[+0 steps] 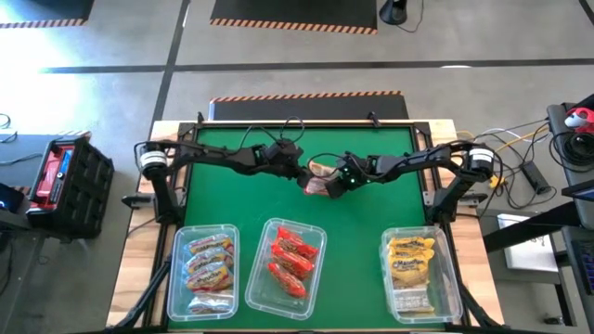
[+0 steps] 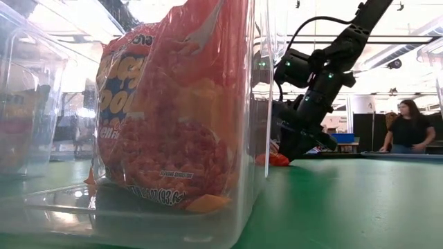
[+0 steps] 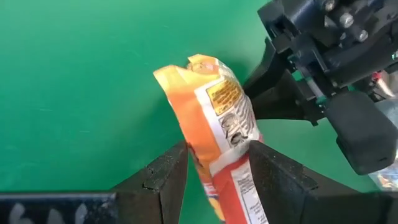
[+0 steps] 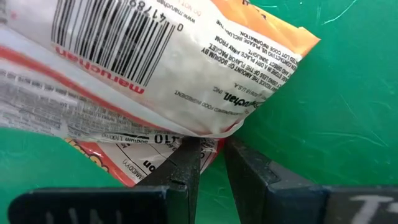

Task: Sort Maruchan noodles
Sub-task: Put the orange noodle pack into the middle transparent bin

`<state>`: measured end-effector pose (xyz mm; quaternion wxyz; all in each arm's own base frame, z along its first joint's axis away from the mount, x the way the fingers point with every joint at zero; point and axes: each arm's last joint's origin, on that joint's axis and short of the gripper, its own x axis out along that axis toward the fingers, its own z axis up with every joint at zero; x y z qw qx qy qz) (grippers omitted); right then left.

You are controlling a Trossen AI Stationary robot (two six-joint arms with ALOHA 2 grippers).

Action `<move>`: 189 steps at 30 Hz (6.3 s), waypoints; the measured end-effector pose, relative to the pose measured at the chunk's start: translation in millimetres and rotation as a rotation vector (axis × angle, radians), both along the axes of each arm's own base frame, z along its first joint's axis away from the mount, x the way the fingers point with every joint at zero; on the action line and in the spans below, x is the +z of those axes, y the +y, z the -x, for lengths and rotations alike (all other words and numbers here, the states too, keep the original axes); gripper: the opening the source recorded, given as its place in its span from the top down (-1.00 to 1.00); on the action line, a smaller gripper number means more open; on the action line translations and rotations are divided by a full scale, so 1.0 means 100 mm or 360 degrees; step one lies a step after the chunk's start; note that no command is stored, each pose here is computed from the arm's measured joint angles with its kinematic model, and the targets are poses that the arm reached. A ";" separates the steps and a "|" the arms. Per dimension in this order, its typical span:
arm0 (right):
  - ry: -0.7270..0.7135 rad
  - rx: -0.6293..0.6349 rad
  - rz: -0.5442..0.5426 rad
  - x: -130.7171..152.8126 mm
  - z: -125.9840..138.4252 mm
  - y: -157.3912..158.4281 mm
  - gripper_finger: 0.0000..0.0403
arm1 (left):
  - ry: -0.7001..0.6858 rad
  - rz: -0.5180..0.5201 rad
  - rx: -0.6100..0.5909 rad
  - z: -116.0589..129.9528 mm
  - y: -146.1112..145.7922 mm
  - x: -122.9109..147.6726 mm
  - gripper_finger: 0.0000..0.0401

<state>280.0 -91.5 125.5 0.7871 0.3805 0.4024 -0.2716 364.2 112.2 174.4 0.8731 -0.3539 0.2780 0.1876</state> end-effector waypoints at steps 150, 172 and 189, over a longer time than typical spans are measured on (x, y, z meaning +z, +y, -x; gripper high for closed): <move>-0.1006 0.0877 -0.0554 2.48 0.46 -0.17 -0.01 | 0.1131 -0.3363 -0.1256 -0.03 -2.13 1.92 0.51; -0.1062 0.0790 -0.0561 2.54 0.42 -0.19 -0.01 | 0.1152 -0.3405 -0.1225 -0.13 -1.85 1.96 0.51; -0.1205 0.0814 -0.0683 2.66 0.36 -0.18 -0.01 | 0.1093 -0.3412 -0.1110 -0.15 -1.80 2.02 0.51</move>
